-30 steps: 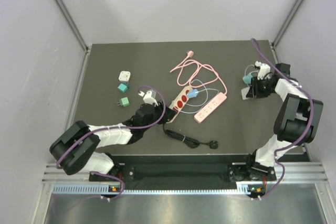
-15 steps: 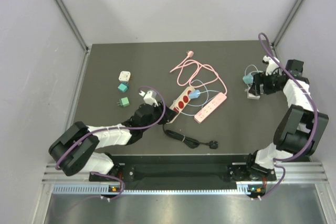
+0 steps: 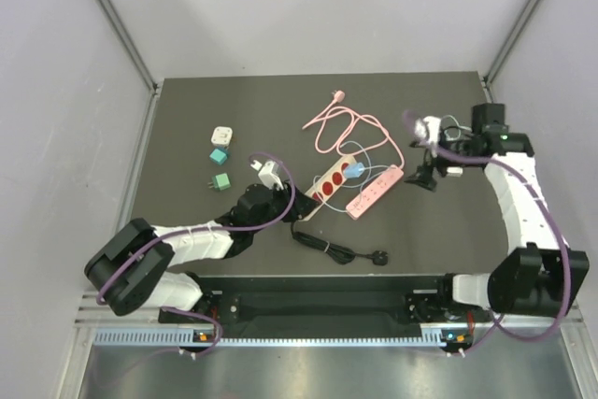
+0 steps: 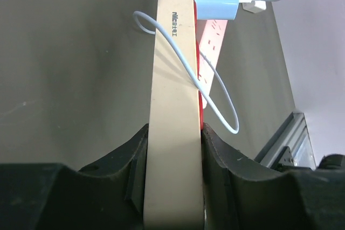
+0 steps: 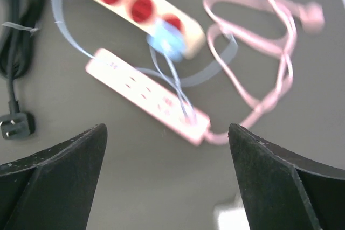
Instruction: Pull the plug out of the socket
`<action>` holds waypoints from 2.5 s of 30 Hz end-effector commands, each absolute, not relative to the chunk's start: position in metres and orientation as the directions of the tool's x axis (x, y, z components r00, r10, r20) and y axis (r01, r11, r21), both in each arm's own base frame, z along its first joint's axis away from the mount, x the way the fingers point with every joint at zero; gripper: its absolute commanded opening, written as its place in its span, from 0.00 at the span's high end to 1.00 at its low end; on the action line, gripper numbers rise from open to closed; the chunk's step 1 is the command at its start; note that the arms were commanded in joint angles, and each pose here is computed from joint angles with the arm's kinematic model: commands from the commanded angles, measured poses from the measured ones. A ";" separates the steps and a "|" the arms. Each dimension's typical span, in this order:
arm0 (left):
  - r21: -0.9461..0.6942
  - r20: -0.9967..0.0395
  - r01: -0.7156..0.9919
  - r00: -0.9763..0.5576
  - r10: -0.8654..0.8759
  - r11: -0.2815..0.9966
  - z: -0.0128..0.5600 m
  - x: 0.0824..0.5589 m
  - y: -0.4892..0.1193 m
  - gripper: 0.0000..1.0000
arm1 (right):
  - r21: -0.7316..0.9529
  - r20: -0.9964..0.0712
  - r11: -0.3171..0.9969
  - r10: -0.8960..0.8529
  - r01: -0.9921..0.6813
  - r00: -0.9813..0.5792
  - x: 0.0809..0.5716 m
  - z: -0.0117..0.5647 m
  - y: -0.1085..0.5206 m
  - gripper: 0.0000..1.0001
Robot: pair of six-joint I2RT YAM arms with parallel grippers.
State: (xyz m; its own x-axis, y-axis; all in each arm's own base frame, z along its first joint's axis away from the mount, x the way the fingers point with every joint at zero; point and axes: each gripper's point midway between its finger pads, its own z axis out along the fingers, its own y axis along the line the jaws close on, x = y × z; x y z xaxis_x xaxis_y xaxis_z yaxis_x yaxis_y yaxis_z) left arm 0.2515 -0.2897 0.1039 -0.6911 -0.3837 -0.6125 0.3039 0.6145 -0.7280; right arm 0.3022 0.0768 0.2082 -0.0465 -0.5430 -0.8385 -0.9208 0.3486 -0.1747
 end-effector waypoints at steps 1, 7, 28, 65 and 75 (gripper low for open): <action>-0.755 -0.650 0.456 -0.612 -0.451 0.470 0.176 0.256 -0.306 1.00 | -0.434 -0.768 -0.003 -0.522 -0.901 0.372 0.268 0.224 0.137 0.07; -0.779 -0.622 0.455 -0.642 -0.448 0.431 0.185 0.247 -0.307 1.00 | -0.630 -0.563 -0.124 -0.608 -0.767 0.561 0.284 0.217 0.180 0.02; -0.791 -0.610 0.484 -0.659 -0.439 0.373 0.210 0.232 -0.307 1.00 | -0.619 -0.323 -0.293 -0.751 -0.729 0.576 0.313 0.165 0.209 0.45; -0.759 -0.624 0.380 -0.656 -0.425 0.528 0.172 0.250 -0.278 1.00 | -0.633 -0.311 -0.308 -0.739 -0.710 0.598 0.301 0.199 0.208 1.00; -0.757 -0.619 0.353 -0.657 -0.431 0.549 0.169 0.260 -0.274 1.00 | -0.622 -0.338 -0.259 -0.762 -0.738 0.552 0.291 0.204 0.213 1.00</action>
